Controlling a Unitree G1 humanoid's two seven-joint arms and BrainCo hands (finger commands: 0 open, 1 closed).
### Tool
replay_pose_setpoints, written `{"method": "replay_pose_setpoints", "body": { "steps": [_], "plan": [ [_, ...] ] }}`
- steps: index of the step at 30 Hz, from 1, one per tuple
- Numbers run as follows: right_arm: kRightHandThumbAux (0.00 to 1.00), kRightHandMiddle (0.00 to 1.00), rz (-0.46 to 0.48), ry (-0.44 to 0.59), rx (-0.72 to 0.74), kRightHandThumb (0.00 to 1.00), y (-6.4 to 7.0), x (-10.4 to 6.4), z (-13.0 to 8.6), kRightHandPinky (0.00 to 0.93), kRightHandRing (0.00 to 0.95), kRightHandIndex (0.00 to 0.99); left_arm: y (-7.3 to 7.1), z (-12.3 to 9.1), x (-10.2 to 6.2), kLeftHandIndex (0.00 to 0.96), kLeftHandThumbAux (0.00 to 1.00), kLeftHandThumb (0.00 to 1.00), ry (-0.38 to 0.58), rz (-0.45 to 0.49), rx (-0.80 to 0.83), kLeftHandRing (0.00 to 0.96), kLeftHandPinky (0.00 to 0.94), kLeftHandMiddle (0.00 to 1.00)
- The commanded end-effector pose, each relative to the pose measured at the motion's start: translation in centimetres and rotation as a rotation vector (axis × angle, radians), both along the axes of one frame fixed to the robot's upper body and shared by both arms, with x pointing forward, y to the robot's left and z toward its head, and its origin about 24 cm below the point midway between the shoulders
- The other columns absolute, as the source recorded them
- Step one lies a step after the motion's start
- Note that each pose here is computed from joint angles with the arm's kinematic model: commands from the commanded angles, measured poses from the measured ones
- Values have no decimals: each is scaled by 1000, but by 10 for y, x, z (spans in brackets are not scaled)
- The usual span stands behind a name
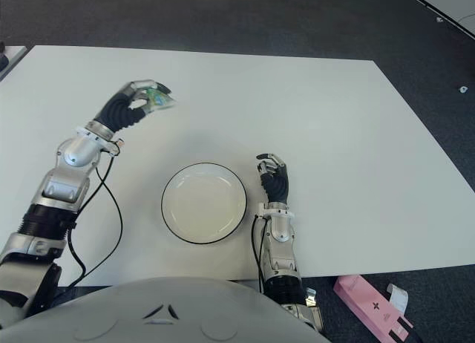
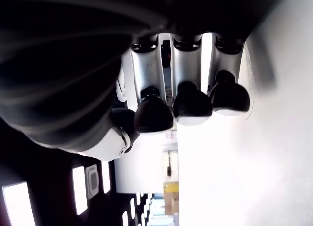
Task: Put the toothpaste on the table into the plate.
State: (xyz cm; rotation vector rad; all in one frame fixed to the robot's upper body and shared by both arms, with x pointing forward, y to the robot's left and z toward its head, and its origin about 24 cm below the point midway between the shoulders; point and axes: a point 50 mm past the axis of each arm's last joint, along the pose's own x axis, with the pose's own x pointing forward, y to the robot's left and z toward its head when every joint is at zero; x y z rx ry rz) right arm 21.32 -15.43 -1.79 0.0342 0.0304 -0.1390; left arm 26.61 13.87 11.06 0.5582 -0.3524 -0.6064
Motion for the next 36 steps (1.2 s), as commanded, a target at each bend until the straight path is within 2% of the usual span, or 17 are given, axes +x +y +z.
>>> {"method": "replay_pose_setpoints", "body": {
  "steps": [1,5,9,16,27,34,36],
  "plan": [
    [726,870,-3,29,3,702,1,0,-4,849,855,438,-10,1,-9,441,700,746,-4,-91,46,899,887,942],
    [726,875,-8,26,8,703,1,-1,-3,857,860,438,-14,1,-11,442,700,745,-9,-134,75,893,875,929],
    [726,884,-15,26,12,702,1,-1,-3,861,867,438,-21,-9,-12,441,701,742,-42,-228,247,899,889,926],
    [726,883,-16,19,11,702,1,-1,-2,852,865,438,-30,-13,-12,440,703,735,-184,-319,434,917,907,936],
    [725,897,-16,11,6,703,1,-2,-2,867,878,438,-37,-16,-15,441,702,732,-308,-352,521,904,889,910],
    [725,891,-13,13,11,702,0,-2,-2,856,873,438,-36,-29,-22,442,700,737,-302,-366,600,877,863,872],
    [725,890,-15,16,13,702,0,-2,-2,858,872,438,-34,-45,-22,442,699,738,-320,-363,645,868,861,862]
  ]
}}
